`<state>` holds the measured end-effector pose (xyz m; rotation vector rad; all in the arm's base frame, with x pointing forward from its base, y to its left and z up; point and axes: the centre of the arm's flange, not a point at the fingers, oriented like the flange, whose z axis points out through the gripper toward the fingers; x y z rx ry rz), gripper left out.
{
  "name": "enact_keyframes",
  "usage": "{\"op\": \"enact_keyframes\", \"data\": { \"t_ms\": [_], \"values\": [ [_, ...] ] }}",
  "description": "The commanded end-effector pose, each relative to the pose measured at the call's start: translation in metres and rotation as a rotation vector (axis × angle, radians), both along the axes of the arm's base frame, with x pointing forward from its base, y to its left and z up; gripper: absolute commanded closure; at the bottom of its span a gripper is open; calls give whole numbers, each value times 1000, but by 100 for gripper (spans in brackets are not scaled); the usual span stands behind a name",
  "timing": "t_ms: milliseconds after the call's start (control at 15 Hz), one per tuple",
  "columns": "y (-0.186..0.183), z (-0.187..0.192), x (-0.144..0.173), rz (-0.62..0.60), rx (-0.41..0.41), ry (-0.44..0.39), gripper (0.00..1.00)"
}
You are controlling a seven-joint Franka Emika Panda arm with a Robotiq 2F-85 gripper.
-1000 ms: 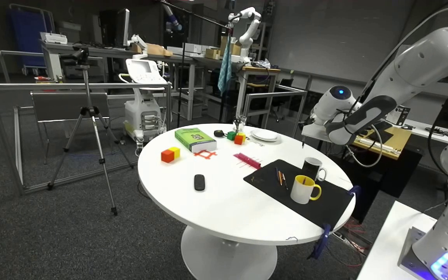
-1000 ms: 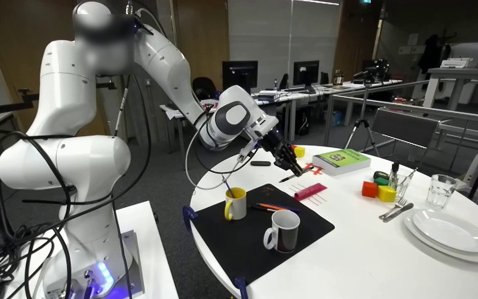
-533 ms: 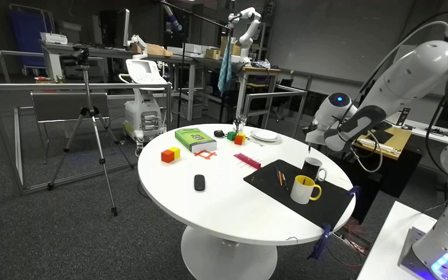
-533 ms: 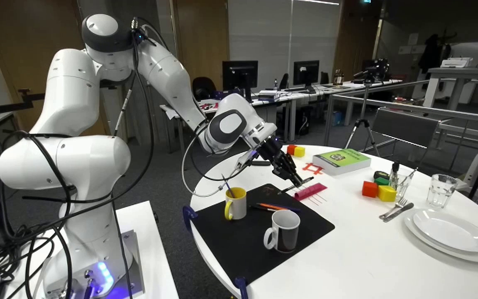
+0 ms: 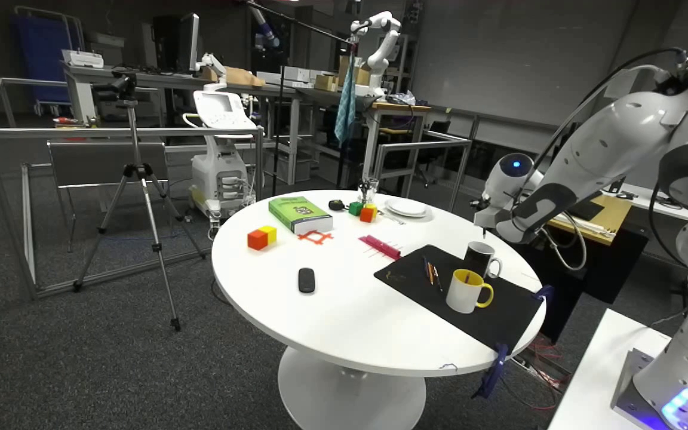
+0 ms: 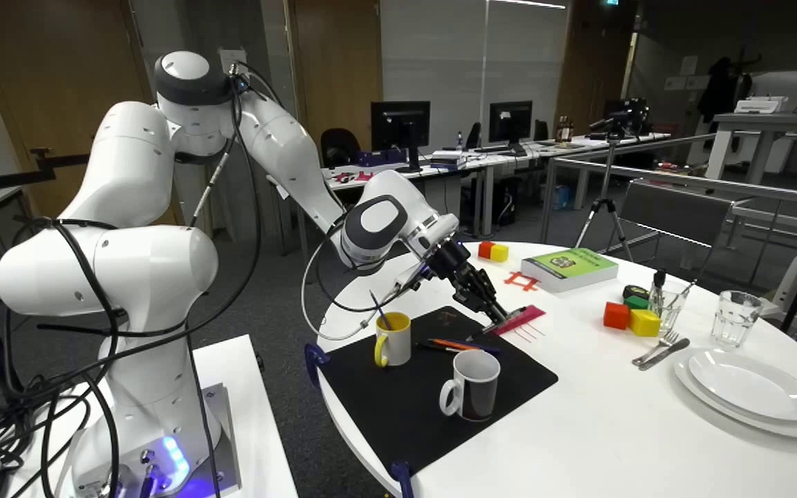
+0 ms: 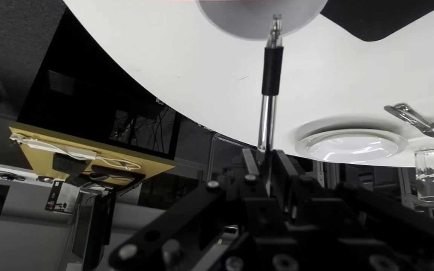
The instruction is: Pick up one pen and put in the mug on the right
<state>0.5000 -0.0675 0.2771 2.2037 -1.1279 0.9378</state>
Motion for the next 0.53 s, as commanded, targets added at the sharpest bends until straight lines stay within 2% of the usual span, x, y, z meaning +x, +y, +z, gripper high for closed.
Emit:
{"op": "enact_keyframes", "data": {
  "t_ms": [0, 467],
  "values": [
    [-4, -7, -6, -19, -82, 31, 96],
    [-3, -33, -4, 1, -151, 61, 96]
  ]
}}
